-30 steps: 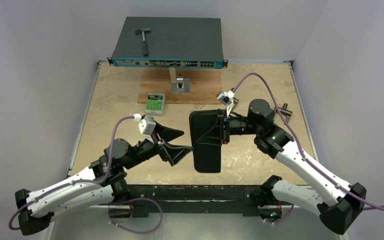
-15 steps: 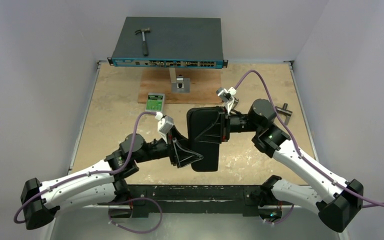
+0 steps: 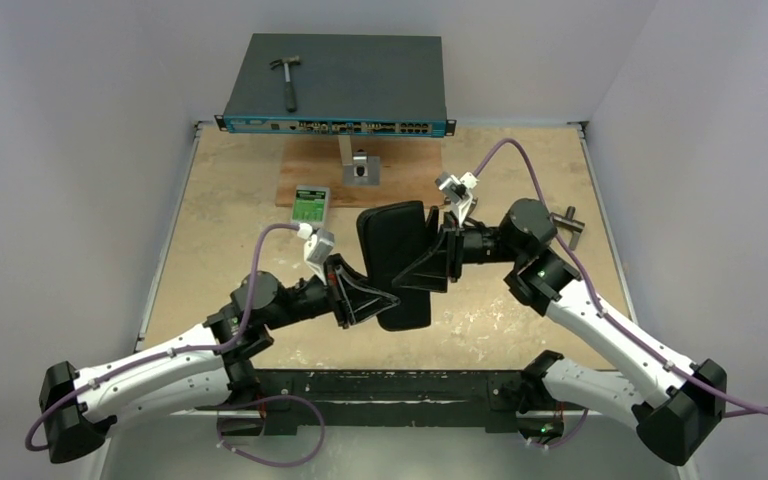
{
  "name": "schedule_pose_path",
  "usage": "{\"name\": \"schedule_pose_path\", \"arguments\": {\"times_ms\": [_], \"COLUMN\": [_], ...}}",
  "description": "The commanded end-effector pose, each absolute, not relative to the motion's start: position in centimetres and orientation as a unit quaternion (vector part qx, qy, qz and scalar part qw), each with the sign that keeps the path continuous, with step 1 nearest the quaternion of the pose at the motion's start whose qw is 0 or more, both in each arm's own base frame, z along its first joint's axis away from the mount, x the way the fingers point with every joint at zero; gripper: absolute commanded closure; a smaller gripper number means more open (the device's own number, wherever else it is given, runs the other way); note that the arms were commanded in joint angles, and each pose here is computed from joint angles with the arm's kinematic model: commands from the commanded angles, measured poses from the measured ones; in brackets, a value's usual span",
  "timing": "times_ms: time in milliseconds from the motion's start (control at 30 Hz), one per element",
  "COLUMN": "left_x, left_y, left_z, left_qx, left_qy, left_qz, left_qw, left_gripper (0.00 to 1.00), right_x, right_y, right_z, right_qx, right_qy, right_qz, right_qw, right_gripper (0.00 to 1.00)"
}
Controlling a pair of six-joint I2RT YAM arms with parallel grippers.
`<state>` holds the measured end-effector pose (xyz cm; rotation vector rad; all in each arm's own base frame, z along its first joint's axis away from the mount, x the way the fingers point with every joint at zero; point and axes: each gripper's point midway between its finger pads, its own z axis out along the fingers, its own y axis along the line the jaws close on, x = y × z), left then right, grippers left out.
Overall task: Sort the hair-cutting tools
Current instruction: Zip the hairdressing tool bag.
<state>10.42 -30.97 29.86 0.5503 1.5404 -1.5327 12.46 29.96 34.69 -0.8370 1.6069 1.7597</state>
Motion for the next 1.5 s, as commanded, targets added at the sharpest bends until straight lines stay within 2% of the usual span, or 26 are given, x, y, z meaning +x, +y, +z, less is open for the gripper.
{"name": "schedule_pose_path", "arguments": {"times_ms": [0, 133, 533, 667, 800, 833, 867, 967, 1033, 1133, 1300, 1467], "left_x": [12.1, 12.0, 11.6, 11.7, 11.8, 11.8, 11.9, 12.2, 12.7, 13.0, 13.2, 12.8], "left_y": [-28.7, -28.3, -28.9, -29.2, -29.4, -29.4, -29.3, -28.2, -26.8, -24.2, -22.0, -22.6], "left_z": [34.9, 36.0, 37.7, 38.0, 37.7, 37.5, 37.4, 36.4, 35.5, 34.7, 31.4, 29.9], "left_qx": [0.166, 0.161, 0.155, 0.154, 0.156, 0.157, 0.158, 0.160, 0.160, 0.160, 0.201, 0.247], "left_qy": [0.559, 0.542, 0.503, 0.498, 0.508, 0.513, 0.518, 0.554, 0.587, 0.617, 0.685, 0.698], "left_qz": [-0.624, -0.631, -0.667, -0.673, -0.670, -0.667, -0.662, -0.626, -0.582, -0.528, -0.436, -0.413], "left_qw": [0.521, 0.531, 0.527, 0.524, 0.518, 0.518, 0.518, 0.526, 0.540, 0.561, 0.548, 0.530], "left_gripper": [1.00, 1.00, 1.00, 1.00, 1.00, 0.97, 0.88, 0.49, 0.36, 0.29, 0.19, 0.14], "right_x": [11.2, 11.2, 10.4, 9.9, 9.6, 9.7, 9.8, 9.9, 10.2, 10.6, 10.9, 12.1], "right_y": [29.2, 29.2, 29.4, 29.2, 29.0, 29.1, 29.1, 29.1, 29.1, 29.1, 29.0, 29.4], "right_z": [35.6, 35.1, 37.0, 37.3, 37.4, 37.4, 37.4, 37.7, 37.8, 37.9, 38.6, 38.6], "right_qx": [-0.325, -0.319, -0.308, -0.308, -0.315, -0.315, -0.315, -0.318, -0.318, -0.317, -0.317, -0.309], "right_qy": [0.585, 0.586, 0.520, 0.501, 0.493, 0.495, 0.498, 0.508, 0.521, 0.538, 0.547, 0.570], "right_qz": [0.673, 0.676, 0.741, 0.756, 0.759, 0.757, 0.755, 0.744, 0.732, 0.713, 0.699, 0.680], "right_qw": [0.314, 0.312, 0.293, 0.286, 0.287, 0.287, 0.288, 0.297, 0.304, 0.319, 0.333, 0.342], "right_gripper": [0.39, 0.39, 0.56, 0.71, 1.00, 1.00, 1.00, 1.00, 1.00, 1.00, 1.00, 1.00]}}
